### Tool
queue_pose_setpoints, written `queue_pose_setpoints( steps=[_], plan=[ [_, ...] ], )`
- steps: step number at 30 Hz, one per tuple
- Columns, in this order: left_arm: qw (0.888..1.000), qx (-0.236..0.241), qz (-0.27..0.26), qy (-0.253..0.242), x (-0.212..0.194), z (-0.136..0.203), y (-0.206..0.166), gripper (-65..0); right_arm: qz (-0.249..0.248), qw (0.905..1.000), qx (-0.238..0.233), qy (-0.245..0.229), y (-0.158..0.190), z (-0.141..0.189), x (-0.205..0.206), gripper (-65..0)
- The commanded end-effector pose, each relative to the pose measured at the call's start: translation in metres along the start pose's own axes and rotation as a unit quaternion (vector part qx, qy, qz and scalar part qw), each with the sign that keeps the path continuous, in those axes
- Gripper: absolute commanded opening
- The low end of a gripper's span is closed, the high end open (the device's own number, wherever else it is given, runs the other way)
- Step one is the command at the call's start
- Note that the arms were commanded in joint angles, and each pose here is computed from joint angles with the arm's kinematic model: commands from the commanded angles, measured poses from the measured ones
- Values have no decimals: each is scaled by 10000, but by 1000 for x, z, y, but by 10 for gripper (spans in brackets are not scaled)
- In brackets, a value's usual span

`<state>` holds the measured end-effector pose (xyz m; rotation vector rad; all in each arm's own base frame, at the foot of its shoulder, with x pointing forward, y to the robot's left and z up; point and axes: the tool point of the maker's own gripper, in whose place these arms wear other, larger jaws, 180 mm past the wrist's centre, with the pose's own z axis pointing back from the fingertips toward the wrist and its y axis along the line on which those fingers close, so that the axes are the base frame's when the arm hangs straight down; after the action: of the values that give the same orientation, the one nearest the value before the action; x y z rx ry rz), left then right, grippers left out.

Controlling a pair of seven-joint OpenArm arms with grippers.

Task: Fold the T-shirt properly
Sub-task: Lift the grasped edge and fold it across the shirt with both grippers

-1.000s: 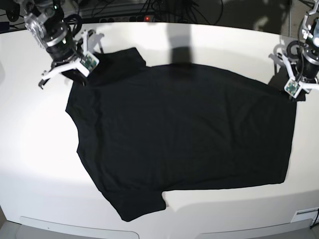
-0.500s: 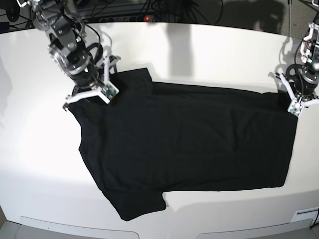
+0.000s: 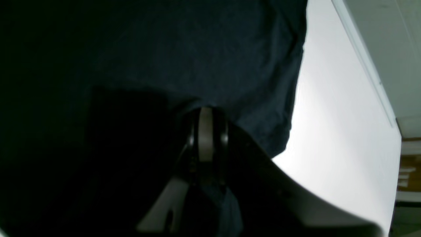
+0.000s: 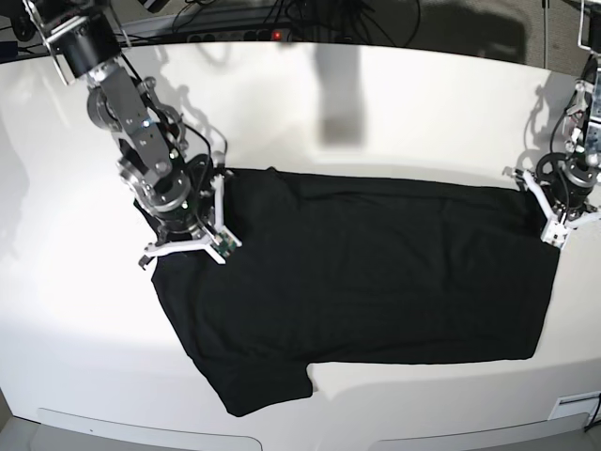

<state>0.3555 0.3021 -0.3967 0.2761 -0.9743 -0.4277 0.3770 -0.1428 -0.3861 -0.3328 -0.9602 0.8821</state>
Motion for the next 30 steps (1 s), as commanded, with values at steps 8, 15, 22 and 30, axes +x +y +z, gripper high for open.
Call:
queue_pose_setpoints(
  steps=[8, 15, 22, 30],
  plan=[
    [9987, 431, -202, -196, 30, -8, 40, -650, -13, 9995, -264, -160, -21, -9, 16, -650],
    [9984, 458, -311, -147, 28, -8, 41, -650, 34, 9995, -316, -29, -23, -9, 11, -650],
    [9983, 467, -314, -149, 28, -8, 42, -490, -140, 9963, -840, 147, -51, -7, 4, -650],
    [9978, 602, -127, 242, 17, -8, 52, -439, -1134, 9861, -1211, -109, -89, 12, 32, -424]
  ],
)
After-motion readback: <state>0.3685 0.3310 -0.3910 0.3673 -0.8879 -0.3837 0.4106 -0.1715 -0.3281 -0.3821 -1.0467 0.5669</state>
